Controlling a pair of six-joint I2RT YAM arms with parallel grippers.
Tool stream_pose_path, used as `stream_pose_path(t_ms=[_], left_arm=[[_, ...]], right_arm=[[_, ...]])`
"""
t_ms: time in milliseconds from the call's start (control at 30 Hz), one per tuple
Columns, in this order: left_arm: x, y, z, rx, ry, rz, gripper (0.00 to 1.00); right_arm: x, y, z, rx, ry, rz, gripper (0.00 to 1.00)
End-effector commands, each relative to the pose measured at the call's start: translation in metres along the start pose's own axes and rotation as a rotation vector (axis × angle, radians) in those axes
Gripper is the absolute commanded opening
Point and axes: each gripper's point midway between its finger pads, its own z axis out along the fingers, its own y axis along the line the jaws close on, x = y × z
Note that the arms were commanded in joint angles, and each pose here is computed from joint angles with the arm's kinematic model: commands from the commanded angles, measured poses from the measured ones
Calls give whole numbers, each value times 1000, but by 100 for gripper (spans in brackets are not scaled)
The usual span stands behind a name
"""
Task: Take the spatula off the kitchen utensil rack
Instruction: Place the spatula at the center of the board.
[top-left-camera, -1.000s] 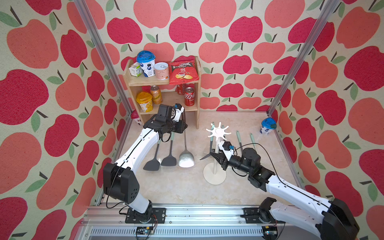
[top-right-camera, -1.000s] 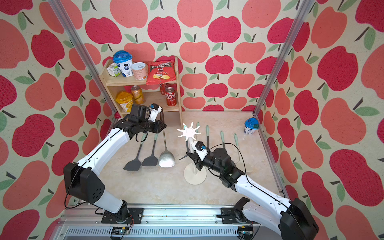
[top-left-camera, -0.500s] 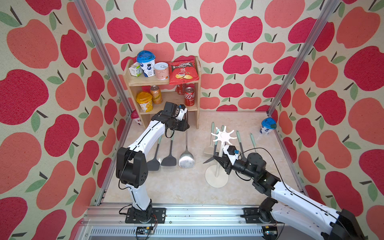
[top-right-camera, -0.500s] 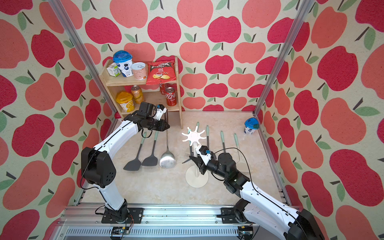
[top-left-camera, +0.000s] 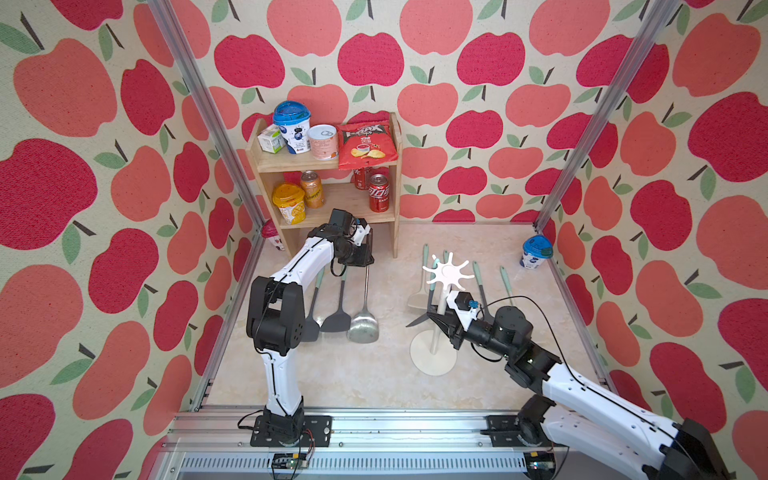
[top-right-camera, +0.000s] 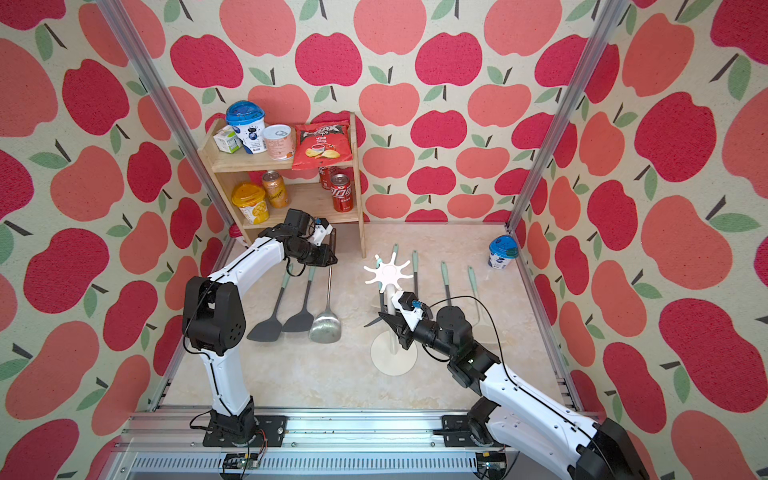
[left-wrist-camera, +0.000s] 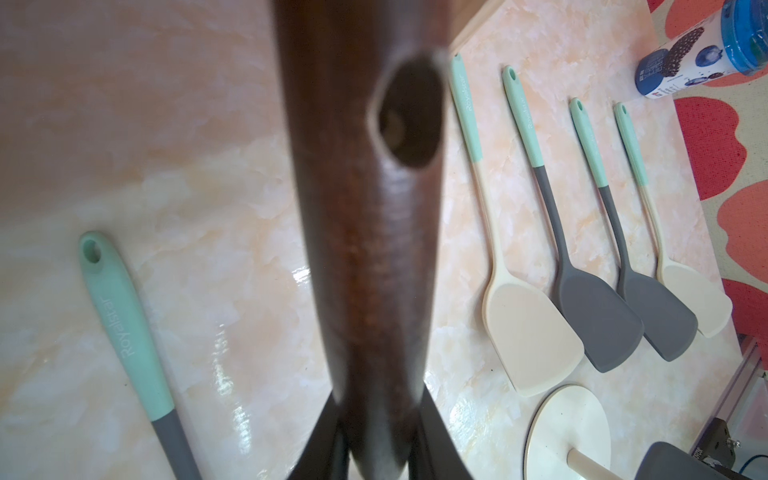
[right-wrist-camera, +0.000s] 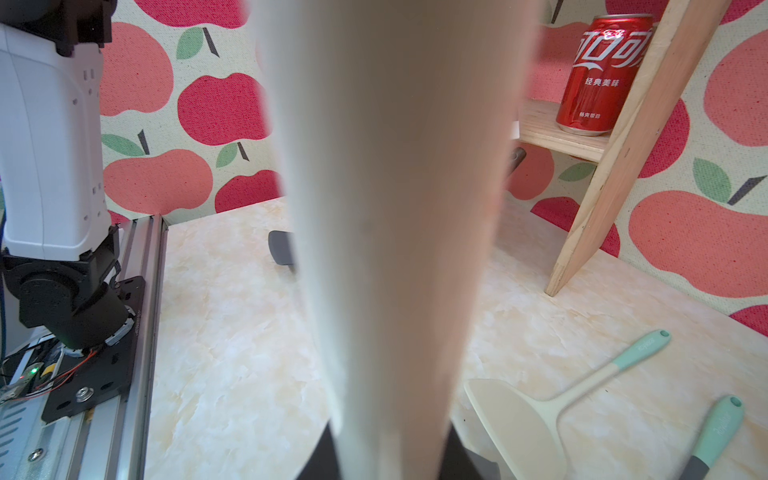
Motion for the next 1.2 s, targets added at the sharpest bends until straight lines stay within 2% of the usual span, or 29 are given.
stream_pose_path(t_ms=[0,500,1167], left_arm=[[-6,4,6,-6,-24,8,0],[16,20,36,-1,-31,-78,0],[35,51,66,-18,51,-190,0]], right_arm=[[41,4,0,-22,125,45,0],[42,2,0,-11,138,37,0],[44,2,-1,-9,145,36,0]])
